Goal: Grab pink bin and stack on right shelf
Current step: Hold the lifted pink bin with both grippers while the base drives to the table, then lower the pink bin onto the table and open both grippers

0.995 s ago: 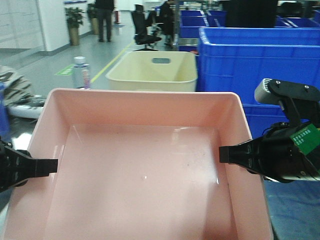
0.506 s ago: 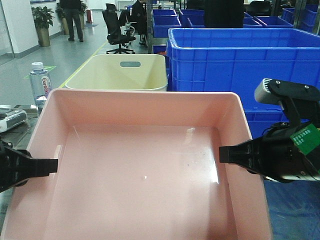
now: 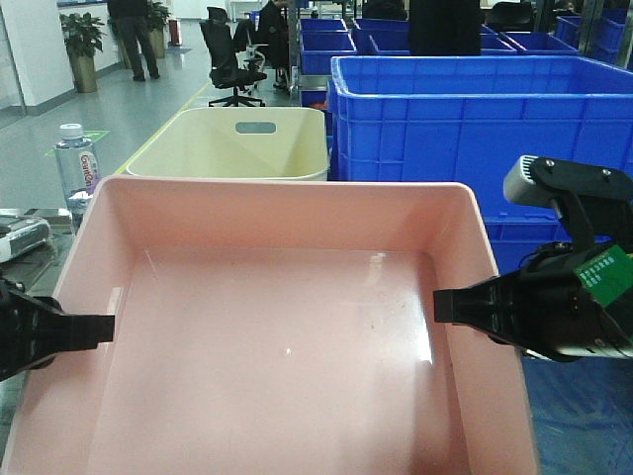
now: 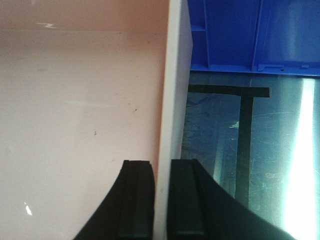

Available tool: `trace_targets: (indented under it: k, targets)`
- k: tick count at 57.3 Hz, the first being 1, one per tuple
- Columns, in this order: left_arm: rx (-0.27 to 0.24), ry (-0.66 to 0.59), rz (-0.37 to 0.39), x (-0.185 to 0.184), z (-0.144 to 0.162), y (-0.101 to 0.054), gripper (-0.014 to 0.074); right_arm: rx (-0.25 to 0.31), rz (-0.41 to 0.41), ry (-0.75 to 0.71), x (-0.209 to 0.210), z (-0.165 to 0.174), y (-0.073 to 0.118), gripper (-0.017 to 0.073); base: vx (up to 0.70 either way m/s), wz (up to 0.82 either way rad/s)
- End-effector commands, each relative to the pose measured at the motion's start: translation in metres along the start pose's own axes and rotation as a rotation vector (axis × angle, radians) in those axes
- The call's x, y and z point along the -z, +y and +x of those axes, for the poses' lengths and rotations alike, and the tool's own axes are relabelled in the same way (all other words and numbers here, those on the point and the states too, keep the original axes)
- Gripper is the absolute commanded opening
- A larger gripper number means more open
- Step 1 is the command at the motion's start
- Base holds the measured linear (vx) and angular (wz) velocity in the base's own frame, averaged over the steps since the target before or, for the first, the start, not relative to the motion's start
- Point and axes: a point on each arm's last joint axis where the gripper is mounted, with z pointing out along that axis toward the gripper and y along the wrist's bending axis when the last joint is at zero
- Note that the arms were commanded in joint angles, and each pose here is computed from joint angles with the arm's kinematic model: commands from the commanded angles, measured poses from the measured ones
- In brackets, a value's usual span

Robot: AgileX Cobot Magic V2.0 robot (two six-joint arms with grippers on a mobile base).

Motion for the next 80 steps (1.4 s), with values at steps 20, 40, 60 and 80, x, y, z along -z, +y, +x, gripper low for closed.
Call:
trace_targets:
  k: [20,40,60,80]
  targets:
    - [-0.041,-0.136,-0.030,0.015,-0.016,0.000,-0.0001,0.054,0.009,-0.182,0.020,-0.022,-0.003,-0.0008,0.00,0.00]
    - [-0.038,-0.050,-0.026,0.008,-0.009,0.001,-0.0001,0.004,0.023,0.020,-0.003,-0.006,-0.004,-0.0008,0.00,0.00]
    - [-0.017,0.090,-0.068,-0.046,-0.002,0.019,0.0021,0.042,0.069,0.128,-0.054,0.003,-0.009,0.0014,0.00,0.00]
    - [0.013,0.164,-0.080,-0.071,0.005,0.027,0.0337,0.056,0.083,0.189,-0.080,0.011,-0.011,0.0310,0.00,0.00]
